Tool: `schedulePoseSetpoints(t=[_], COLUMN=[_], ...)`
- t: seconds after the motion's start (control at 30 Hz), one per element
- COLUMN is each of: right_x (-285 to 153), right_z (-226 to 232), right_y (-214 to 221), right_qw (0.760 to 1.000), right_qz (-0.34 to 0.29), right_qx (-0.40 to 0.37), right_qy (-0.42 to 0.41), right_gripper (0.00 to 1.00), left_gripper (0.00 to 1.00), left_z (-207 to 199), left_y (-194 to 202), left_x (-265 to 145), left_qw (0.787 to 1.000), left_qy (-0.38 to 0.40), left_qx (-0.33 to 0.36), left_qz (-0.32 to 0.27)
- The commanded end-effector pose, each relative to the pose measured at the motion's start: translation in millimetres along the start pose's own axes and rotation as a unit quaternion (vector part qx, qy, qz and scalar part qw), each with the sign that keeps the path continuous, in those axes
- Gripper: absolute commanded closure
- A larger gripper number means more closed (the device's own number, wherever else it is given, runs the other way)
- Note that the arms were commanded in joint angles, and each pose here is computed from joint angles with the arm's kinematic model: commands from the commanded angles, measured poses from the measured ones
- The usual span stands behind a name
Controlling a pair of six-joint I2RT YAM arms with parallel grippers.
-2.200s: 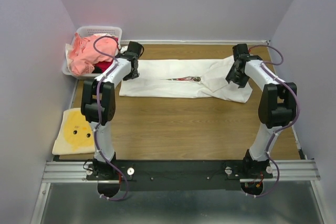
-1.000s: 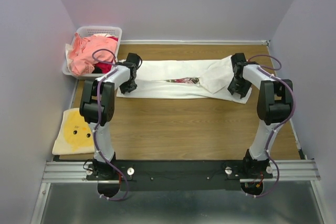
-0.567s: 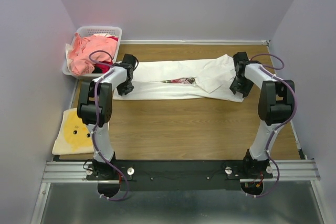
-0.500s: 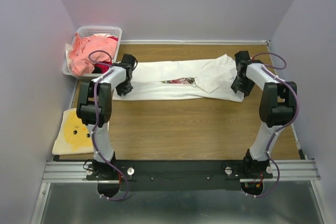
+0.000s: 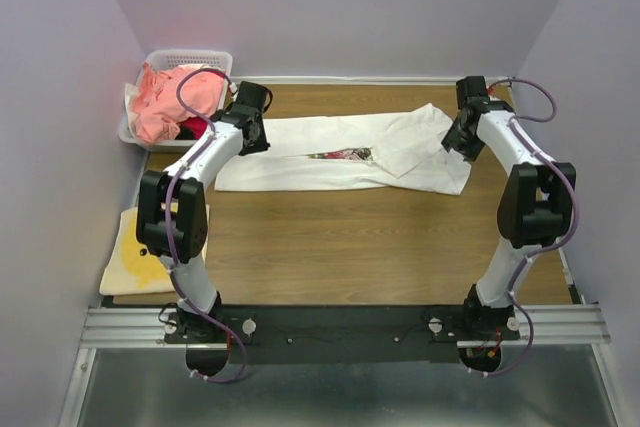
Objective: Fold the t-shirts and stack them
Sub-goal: Fold the tshirt
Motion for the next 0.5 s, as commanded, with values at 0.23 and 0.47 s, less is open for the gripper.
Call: schedulePoseSetpoints(t=[0.23,0.47], right_x=[58.5,84.7], right_z=[52.7,59.5], right_y=[-41.3,-44.2], right_qw=[0.998,0.999], right_qz=[-0.018,-0.014], right_qx=[0.010,0.002], right_qy=[-0.062,-0.048], right_gripper=[0.58,0.60], left_gripper=[0.66,0.67], left_z=[-63.7,-58.9], left_y=[11.8,17.9], left_x=[-2.5,2.1], left_qw=[0.993,0.994], left_qy=[0.113,0.098], left_qx=[0.035,0.038], left_qz=[0.013,0.020])
Point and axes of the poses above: each gripper's point midway between its finger pads, its own x axis out along the fingers, its own z axis along the line the jaws close on, y = z × x, the point moved 6 cm from there along -x, back along the fingers, and after that the axes turned 7 degrees about -x, right-handed, at the moved point
